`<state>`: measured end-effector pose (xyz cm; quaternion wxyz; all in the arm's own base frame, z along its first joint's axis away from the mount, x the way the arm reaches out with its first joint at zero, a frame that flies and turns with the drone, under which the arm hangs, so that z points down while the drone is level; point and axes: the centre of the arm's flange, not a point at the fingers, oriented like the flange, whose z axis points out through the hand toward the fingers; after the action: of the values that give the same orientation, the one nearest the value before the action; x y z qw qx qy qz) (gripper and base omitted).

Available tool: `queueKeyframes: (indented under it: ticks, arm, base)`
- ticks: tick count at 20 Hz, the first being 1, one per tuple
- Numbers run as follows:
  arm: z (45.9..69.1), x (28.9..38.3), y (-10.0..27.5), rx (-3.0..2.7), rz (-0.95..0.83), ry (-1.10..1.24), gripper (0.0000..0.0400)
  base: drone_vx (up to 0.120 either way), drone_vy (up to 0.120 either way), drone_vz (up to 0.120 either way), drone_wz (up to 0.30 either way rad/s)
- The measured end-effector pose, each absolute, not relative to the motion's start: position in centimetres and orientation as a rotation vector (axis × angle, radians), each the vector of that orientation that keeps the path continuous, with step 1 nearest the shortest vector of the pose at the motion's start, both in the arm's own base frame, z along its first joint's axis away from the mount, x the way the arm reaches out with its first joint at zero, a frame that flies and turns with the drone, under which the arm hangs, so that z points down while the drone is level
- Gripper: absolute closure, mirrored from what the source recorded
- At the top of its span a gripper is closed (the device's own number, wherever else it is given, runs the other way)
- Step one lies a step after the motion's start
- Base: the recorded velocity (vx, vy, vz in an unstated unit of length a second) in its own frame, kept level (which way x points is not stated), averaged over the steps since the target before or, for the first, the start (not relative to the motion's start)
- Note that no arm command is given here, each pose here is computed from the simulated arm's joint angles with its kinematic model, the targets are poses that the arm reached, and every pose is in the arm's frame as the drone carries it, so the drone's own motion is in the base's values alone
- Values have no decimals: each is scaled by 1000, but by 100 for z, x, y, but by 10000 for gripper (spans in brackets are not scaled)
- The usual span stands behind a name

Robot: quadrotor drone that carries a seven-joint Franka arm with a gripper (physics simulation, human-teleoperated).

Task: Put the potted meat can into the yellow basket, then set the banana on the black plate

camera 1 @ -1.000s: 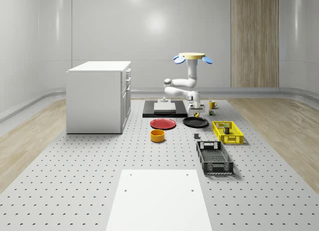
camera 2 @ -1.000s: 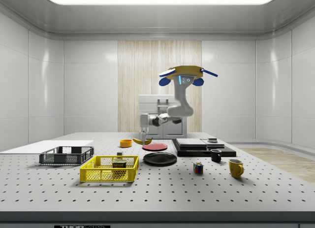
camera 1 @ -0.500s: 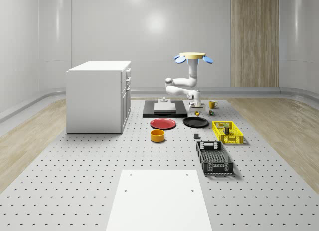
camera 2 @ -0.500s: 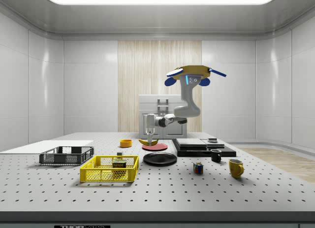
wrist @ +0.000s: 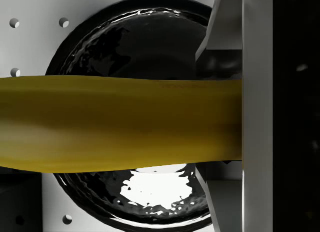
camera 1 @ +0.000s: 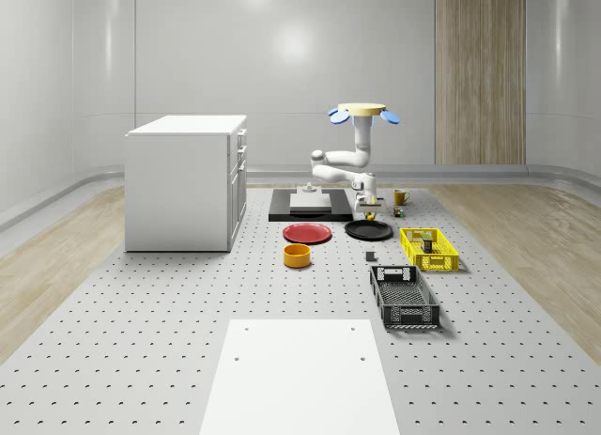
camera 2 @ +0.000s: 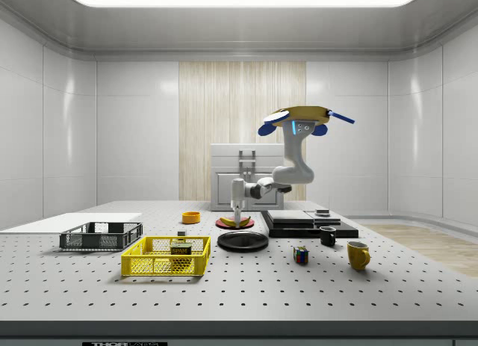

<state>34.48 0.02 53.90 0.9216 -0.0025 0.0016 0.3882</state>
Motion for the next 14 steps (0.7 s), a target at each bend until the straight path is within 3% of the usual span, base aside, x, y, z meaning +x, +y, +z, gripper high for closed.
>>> queueKeyframes:
  ticks: [2, 14]
  arm:
    - [5390, 3448, 2, -5, 797, 3, 203]
    - [5692, 3448, 3, -5, 798, 3, 203]
  base:
    - [-80, 0, 0, 0]
    - [0, 0, 0, 0]
